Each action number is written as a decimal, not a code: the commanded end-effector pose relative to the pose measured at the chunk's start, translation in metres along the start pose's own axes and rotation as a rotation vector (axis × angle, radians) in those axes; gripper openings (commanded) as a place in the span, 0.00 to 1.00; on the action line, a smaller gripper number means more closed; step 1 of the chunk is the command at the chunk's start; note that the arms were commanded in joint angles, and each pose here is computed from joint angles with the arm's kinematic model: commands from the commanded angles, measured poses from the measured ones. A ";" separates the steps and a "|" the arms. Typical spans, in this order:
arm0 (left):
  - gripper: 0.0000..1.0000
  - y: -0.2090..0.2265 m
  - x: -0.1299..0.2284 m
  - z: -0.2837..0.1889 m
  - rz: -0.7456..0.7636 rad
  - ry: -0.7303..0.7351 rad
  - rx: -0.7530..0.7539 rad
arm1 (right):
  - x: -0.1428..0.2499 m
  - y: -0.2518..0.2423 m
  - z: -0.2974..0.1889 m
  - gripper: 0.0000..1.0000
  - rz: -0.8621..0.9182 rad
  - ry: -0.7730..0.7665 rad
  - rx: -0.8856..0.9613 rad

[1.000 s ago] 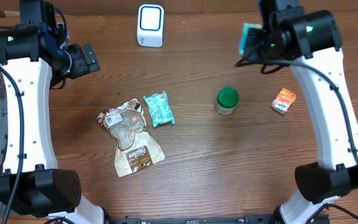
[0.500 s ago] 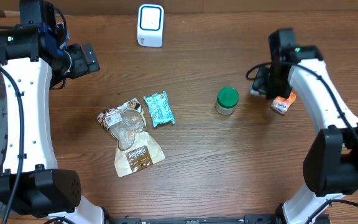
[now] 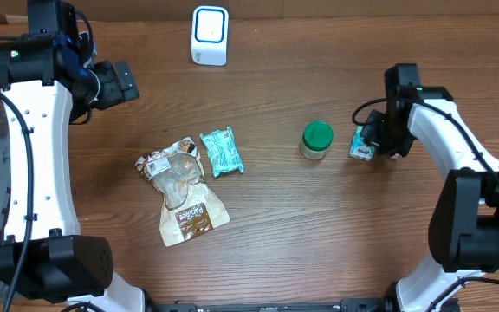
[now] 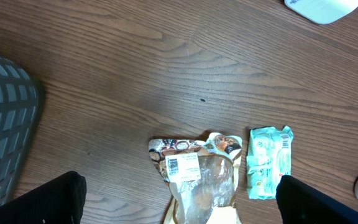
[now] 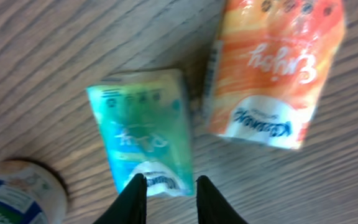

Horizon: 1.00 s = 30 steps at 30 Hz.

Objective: Scan the item barcode
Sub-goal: 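Place the teal pack left of the orange pack and release it, then reach the right gripper to the green wipes pack and grasp it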

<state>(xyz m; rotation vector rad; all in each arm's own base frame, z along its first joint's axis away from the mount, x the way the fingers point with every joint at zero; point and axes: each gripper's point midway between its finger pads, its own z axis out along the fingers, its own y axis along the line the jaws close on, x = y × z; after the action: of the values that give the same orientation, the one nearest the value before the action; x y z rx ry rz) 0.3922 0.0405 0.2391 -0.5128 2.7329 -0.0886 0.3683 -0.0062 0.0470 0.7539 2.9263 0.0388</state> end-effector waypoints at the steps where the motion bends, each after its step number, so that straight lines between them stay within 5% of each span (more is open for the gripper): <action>1: 1.00 -0.004 -0.002 -0.007 0.006 -0.019 0.014 | -0.003 -0.003 -0.003 0.28 0.004 -0.004 -0.005; 5: 1.00 -0.004 -0.002 -0.007 0.006 -0.019 0.014 | -0.007 0.013 -0.024 0.40 -0.085 0.011 -0.075; 15: 1.00 -0.004 -0.002 -0.007 0.006 -0.019 0.014 | -0.022 0.110 -0.150 0.44 -0.295 -0.077 -0.413; 23: 0.99 -0.004 -0.002 -0.007 0.006 -0.019 0.014 | 0.043 0.199 -0.154 0.43 -0.415 -0.008 -0.557; 30: 1.00 -0.004 -0.002 -0.007 0.006 -0.019 0.014 | 0.128 0.268 -0.110 0.26 -0.506 0.095 -0.589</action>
<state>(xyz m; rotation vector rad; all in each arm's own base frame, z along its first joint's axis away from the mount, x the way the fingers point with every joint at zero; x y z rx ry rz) 0.3922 0.0405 0.2391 -0.5128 2.7329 -0.0886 0.3898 0.2629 0.1852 -0.1172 2.7601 0.8180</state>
